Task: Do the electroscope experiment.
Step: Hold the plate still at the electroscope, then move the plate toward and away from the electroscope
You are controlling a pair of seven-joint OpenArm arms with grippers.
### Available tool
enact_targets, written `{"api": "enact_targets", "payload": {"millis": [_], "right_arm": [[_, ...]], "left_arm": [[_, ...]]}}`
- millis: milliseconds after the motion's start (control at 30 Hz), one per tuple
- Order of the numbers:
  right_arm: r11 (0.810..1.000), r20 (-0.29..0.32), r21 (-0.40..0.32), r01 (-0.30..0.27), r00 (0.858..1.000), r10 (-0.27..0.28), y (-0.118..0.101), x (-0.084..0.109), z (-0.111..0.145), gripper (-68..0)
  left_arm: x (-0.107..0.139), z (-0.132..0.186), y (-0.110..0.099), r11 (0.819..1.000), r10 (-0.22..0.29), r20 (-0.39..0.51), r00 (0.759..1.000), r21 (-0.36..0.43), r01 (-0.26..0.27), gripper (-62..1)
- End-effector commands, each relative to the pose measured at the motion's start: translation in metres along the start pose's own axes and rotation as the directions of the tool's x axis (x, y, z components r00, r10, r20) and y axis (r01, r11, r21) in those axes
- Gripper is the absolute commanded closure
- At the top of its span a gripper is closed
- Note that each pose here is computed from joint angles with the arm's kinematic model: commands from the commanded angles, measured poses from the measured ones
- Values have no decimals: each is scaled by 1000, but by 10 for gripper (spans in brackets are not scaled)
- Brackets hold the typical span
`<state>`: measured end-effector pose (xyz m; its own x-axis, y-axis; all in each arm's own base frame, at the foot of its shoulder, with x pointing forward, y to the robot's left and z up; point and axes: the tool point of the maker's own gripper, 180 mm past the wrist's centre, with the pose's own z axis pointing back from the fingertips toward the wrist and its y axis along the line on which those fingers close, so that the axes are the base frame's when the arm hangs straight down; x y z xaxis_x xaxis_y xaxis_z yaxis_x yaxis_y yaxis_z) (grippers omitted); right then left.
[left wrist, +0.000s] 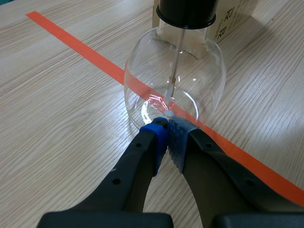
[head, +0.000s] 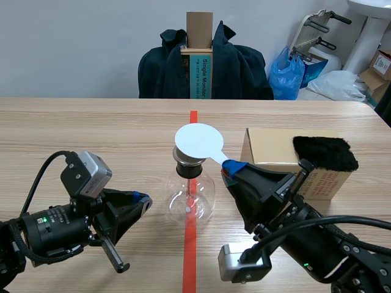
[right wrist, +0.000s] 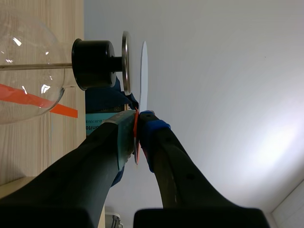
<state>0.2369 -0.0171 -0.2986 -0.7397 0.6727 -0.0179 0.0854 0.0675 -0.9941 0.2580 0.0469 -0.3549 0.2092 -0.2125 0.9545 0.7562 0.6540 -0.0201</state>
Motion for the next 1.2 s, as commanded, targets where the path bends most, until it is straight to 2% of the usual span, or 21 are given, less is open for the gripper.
{"api": "enact_targets", "payload": {"millis": [0, 800, 900, 1000, 1067, 1167], "right_arm": [[999, -10, -31, -20, 1000, 20, -9, -5, -3, -9], [999, -22, -31, -20, 1000, 19, -9, -7, -3, -8], [999, -73, -30, -19, 997, 17, -9, -17, -3, -8], [999, -162, -30, -19, 987, 14, -10, -33, -1, -8], [999, -235, -30, -19, 972, 11, -10, -46, 2, -8], [999, -345, -30, -20, 939, 9, -10, -66, 8, -8]], "left_arm": [[13, -2, 0, 1000, -4, 40, 999, -7, 4, -19], [13, -2, 0, 1000, -4, 40, 999, -7, 4, -19], [13, -2, 0, 1000, -4, 40, 999, -7, 4, -19], [13, -2, 0, 1000, -4, 40, 999, -7, 4, -19], [13, -2, 0, 1000, -4, 40, 999, -7, 4, -19], [13, -2, 0, 1000, -4, 40, 999, -7, 4, -19]]}}
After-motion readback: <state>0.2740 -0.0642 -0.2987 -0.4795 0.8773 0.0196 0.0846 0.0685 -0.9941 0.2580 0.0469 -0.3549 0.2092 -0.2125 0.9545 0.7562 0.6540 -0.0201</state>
